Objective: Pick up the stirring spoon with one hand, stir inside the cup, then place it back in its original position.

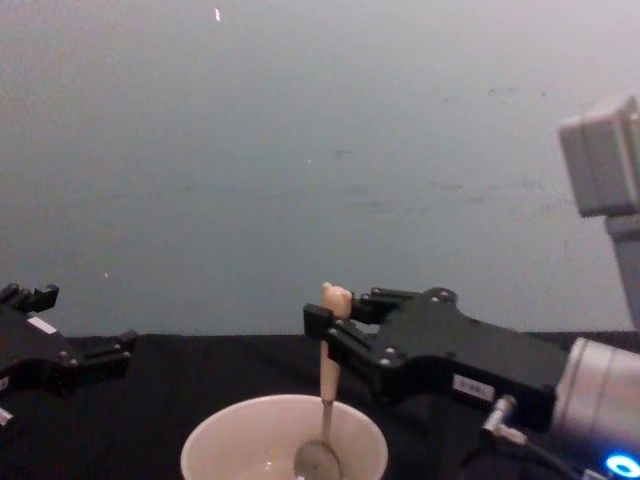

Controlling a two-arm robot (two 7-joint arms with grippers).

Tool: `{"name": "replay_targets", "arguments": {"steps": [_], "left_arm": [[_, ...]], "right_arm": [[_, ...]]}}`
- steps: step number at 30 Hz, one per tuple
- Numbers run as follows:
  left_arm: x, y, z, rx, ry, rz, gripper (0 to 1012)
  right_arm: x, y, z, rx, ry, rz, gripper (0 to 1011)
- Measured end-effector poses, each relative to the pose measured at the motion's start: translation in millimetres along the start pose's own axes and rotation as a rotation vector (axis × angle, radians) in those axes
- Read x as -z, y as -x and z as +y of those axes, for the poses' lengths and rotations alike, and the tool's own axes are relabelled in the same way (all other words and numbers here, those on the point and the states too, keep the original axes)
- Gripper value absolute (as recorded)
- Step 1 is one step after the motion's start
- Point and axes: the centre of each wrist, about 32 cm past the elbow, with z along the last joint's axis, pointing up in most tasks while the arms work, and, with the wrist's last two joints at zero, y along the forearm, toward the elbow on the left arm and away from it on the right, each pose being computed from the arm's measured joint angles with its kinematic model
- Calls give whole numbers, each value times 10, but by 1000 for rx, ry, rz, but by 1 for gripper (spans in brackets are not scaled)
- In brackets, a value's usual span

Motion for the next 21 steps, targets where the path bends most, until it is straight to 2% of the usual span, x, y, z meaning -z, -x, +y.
{"name": "replay_targets", "arguments": {"steps": [6,11,15,21], "left_arm": [[0,0,0,0,0,0,1001],[0,0,0,0,0,0,1001],[0,0,0,0,0,0,1001],[0,0,0,0,0,0,1001]], "right_arm": [[-22,48,-124,-31,4,14,213],[-29,126,-144,-70,2,27,212],[-31,202,-85,-99,-9,38,212],[-27,247,37,-113,-24,39,212]]}}
